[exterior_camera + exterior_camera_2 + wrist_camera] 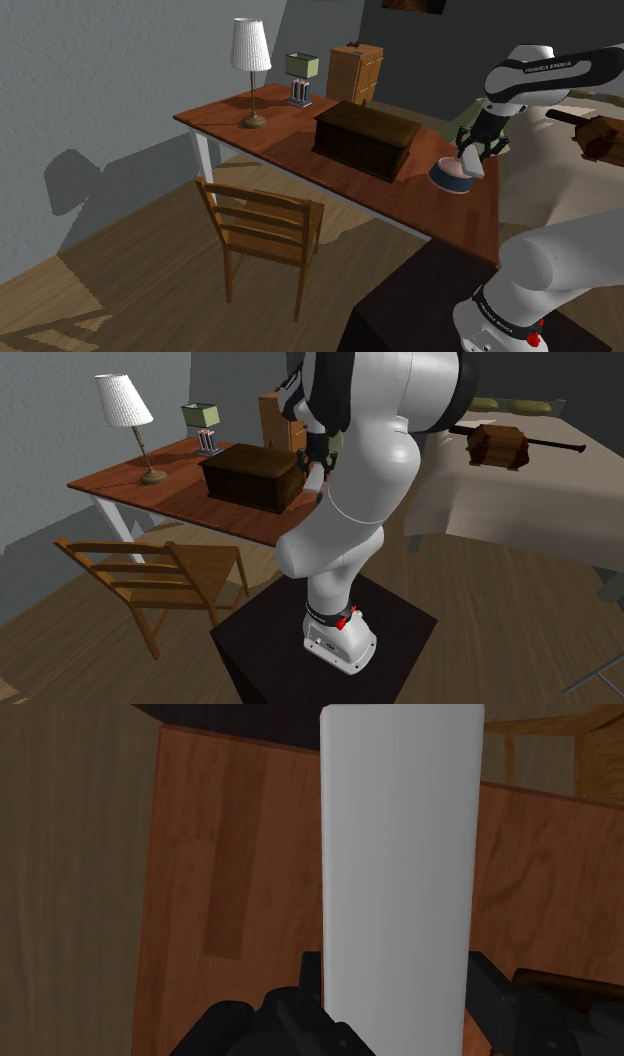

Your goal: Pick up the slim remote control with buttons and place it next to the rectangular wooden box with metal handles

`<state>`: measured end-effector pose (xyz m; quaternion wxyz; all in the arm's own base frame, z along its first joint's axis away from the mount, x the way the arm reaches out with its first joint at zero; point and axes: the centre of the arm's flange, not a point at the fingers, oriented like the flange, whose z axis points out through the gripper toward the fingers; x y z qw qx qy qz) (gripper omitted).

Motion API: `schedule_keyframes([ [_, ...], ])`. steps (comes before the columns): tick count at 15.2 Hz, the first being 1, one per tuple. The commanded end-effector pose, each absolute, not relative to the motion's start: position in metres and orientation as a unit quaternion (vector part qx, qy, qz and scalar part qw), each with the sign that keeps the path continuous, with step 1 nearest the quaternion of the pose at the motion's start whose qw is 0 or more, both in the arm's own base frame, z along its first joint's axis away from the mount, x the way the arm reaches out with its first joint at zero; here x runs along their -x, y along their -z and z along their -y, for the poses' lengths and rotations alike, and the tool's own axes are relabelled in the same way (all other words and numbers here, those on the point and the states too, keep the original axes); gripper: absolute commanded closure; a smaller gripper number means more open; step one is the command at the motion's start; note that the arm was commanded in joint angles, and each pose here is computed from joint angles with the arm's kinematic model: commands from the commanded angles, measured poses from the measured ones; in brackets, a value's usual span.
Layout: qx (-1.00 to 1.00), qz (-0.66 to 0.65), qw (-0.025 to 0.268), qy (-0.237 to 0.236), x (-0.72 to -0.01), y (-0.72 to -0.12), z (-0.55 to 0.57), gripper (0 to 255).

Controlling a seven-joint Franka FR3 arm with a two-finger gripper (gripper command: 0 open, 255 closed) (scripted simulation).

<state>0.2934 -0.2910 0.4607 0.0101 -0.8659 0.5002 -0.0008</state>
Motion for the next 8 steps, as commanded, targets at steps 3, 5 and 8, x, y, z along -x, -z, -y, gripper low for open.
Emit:
schedule_keyframes([
  [3, 0.866, -0.500, 0.010, 0.001, -0.330, -0.464, 0.277, 255],
  [5, 0.866, -0.500, 0.010, 0.001, -0.355, -0.465, 0.267, 255],
  [8, 0.866, -0.500, 0.010, 0.001, -0.392, -0.465, 0.253, 255],
])
